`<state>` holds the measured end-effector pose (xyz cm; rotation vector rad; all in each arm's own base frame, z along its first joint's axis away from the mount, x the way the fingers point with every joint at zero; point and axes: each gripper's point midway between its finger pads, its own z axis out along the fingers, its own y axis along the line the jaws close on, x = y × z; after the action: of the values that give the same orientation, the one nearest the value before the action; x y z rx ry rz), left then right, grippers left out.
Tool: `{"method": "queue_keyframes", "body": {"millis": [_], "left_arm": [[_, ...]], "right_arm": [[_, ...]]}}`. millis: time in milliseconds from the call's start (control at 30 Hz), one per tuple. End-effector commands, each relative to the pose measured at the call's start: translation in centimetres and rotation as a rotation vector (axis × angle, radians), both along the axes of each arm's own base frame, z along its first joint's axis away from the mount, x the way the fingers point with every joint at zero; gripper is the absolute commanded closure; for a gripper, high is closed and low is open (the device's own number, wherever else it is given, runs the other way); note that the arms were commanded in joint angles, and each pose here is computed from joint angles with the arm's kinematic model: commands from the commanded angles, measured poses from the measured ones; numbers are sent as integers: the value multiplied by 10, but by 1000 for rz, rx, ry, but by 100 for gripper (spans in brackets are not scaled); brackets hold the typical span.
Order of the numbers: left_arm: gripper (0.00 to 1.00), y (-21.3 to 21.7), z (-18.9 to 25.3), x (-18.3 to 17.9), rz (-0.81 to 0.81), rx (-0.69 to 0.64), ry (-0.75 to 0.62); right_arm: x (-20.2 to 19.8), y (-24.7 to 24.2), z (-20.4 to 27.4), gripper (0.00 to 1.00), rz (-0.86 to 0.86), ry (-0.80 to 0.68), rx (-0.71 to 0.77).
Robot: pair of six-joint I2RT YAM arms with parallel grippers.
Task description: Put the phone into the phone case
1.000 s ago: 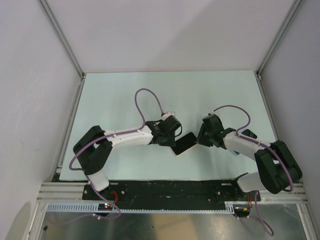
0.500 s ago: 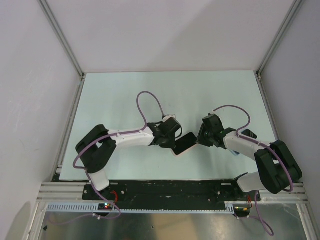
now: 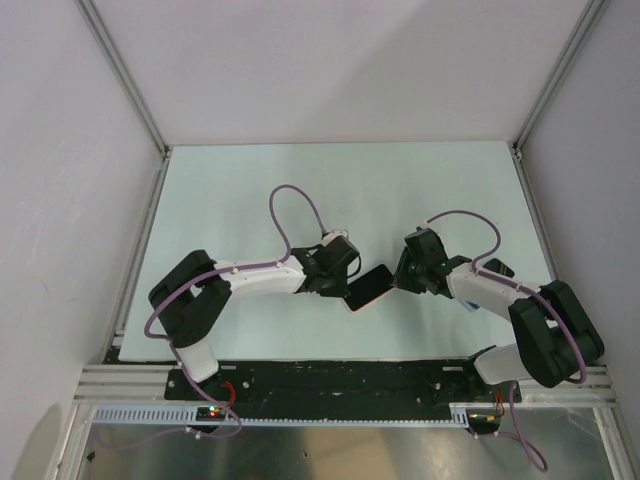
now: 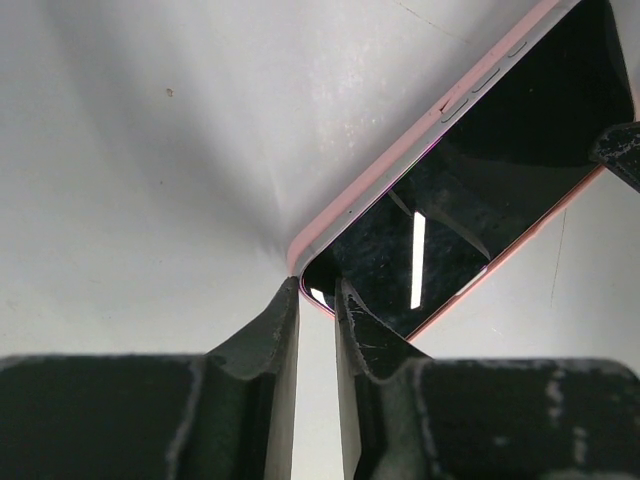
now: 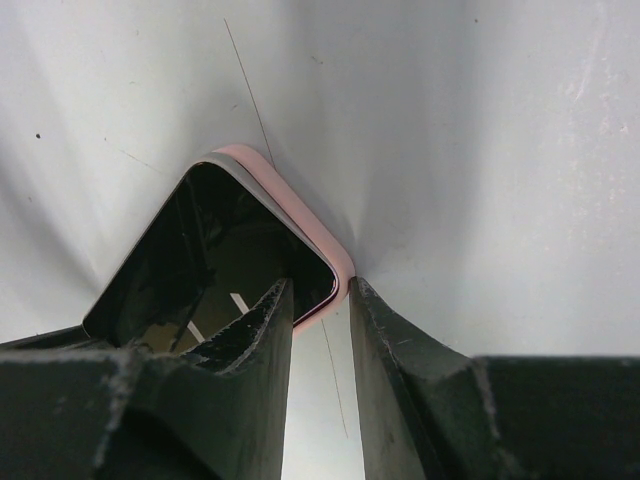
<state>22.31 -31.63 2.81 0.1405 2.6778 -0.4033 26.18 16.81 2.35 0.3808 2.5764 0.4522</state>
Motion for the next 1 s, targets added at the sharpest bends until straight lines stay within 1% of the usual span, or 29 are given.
{"method": "queue_keyframes", "body": {"millis": [0,200,433,700,833,967], "left_arm": [[92,2,-25,-13,-15,11,57],[99,2,-38,-18,-24,32,80],[100,1,-51,-23,-37,51,102],[100,-5,-55,-24,-61,54,113],[100,-5,-52,-23,-66,50,106],[100,-7,-39,-19,-61,26,79]], "right_arm": [[6,5,-10,68,7,-10,-15],[4,5,-15,69,15,2,-23],[0,10,-24,76,23,23,-33],[-17,20,-38,84,32,67,-71],[-23,20,-30,84,27,58,-82],[-15,17,-7,78,18,-4,-72]]}}
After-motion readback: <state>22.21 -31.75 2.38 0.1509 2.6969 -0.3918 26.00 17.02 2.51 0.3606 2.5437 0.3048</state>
